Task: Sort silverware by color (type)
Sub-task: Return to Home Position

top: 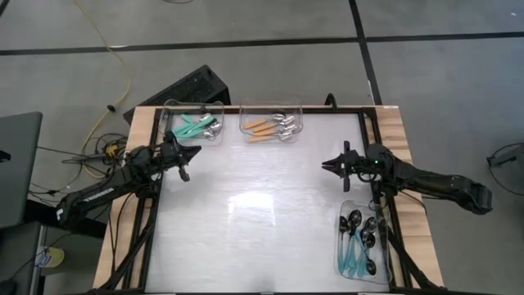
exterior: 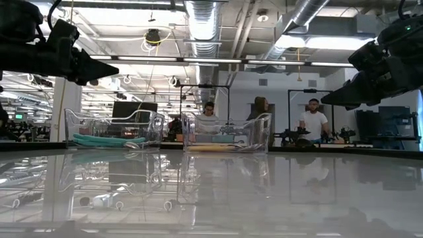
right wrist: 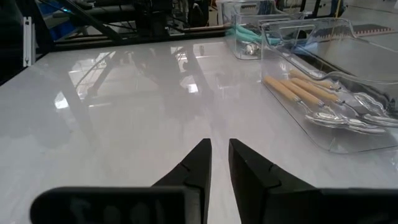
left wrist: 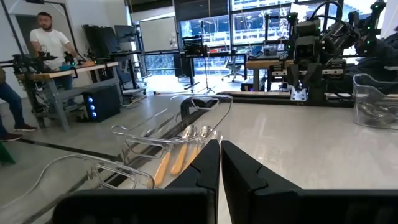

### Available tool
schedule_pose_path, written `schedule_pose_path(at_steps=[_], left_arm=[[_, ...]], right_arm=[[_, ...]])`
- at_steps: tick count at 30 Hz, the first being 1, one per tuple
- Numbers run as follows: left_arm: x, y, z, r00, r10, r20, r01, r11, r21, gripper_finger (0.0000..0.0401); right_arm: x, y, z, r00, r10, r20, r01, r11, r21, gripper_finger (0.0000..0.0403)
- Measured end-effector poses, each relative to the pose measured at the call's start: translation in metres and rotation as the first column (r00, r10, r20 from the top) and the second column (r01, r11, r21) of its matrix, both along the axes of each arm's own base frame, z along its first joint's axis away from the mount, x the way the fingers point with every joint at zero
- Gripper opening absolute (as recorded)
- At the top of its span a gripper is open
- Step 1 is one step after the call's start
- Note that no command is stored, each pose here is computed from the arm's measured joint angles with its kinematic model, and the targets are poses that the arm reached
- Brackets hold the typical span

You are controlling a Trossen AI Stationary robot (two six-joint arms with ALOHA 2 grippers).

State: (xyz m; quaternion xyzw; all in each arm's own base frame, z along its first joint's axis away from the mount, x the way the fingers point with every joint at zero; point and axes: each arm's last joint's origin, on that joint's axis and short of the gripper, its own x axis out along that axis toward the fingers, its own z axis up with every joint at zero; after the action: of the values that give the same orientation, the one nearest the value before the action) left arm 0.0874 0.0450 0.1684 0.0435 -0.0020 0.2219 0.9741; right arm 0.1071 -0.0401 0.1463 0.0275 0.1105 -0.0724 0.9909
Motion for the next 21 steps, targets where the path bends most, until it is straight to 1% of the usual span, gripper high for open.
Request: schedule_pose_path(at_steps=[21], left_arm=[[0.0000, 0.0000, -0.0001, 1.000, 0.000, 0.000, 0.000, 1.000, 0.000, 0.0000]], right_arm=[[0.0000, 0.0000, 0.0000, 1.000, 0.000, 0.000, 0.000, 1.000, 0.000, 0.0082]])
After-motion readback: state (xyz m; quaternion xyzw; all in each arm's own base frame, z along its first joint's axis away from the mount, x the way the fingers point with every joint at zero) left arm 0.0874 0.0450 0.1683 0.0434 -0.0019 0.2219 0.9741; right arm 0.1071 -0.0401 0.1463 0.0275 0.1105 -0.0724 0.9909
